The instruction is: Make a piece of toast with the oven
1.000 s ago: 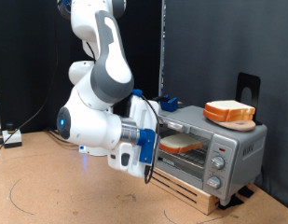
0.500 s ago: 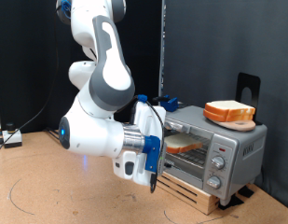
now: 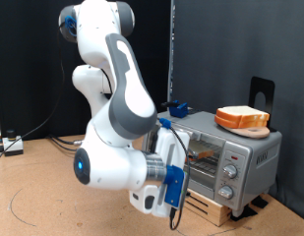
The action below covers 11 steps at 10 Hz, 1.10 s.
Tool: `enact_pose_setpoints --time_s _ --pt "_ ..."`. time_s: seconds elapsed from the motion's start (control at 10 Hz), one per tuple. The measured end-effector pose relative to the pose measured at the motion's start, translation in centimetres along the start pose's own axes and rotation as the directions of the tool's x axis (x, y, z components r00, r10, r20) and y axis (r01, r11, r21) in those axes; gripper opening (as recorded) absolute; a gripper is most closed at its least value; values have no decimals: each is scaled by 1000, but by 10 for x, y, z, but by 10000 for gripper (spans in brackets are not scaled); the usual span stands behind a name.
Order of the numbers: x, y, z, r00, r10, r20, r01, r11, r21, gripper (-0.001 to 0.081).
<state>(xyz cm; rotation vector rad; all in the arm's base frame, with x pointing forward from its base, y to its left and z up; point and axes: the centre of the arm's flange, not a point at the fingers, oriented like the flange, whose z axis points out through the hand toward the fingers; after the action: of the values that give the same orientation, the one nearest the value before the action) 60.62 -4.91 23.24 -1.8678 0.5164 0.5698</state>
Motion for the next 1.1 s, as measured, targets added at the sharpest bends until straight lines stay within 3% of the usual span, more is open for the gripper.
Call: enact_pose_setpoints --time_s 0.4,0.8,1.1 --pt "37 16 18 998 21 66 -18 999 -39 809" --pt "42 24 28 995 5 100 -2 999 -39 809" --pt "41 31 59 992 17 125 -11 999 -52 809"
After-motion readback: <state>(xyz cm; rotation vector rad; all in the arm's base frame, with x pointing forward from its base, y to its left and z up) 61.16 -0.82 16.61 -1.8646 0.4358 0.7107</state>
